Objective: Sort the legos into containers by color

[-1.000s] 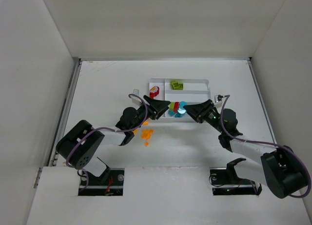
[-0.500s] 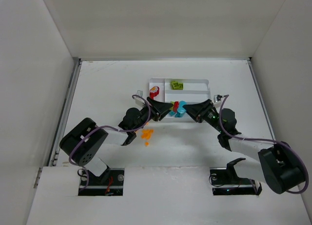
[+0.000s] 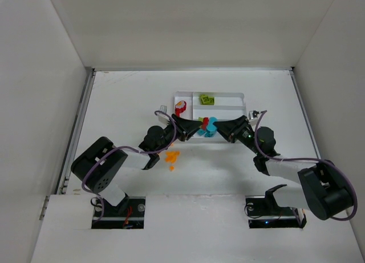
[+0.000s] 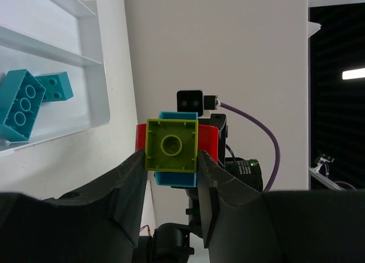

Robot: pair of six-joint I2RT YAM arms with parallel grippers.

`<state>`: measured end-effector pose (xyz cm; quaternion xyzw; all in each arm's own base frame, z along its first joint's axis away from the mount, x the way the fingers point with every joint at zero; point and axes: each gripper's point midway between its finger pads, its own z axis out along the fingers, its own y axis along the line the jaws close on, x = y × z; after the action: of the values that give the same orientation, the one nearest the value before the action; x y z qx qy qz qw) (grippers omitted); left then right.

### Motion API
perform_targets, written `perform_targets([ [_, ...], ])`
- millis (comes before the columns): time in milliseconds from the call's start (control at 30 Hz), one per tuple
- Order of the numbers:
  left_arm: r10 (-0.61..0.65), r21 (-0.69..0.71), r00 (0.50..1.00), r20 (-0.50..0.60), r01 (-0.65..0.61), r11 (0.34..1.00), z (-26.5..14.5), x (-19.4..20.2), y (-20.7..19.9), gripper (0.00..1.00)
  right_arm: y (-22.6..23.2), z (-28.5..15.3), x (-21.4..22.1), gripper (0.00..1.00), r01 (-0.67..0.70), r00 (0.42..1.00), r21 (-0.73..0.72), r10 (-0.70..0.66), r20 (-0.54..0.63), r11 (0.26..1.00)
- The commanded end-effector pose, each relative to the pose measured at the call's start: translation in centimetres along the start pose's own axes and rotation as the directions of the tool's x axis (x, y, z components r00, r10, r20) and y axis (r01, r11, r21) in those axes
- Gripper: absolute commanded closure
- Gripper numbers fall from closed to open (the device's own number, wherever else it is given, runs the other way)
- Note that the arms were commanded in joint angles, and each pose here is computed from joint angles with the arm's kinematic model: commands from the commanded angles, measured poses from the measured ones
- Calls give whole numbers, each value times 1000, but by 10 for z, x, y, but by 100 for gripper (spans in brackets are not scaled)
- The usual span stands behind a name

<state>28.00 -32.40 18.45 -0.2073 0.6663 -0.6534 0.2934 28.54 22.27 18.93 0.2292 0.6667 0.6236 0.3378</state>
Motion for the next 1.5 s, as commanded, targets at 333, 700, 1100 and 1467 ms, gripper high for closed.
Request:
perform_targets([
  [333,57,69,990,130,-67,995,-38,-52,-20,90,22,-10,-3,68,44,999,-101,-44,2,994],
  [700,141,36,981,136,-148,988,-49,-51,-27,90,-16,-10,-28,69,90,992,57,-95,87,994],
  [1100,202,6,978,59,-202,979,-49,-21,-22,88,-63,-43,-104,68,274,807,636,-532,256,721],
  [1467,209,-5,977,36,-209,978,-44,-15,-17,87,-95,-48,-115,66,280,783,762,-598,170,584],
])
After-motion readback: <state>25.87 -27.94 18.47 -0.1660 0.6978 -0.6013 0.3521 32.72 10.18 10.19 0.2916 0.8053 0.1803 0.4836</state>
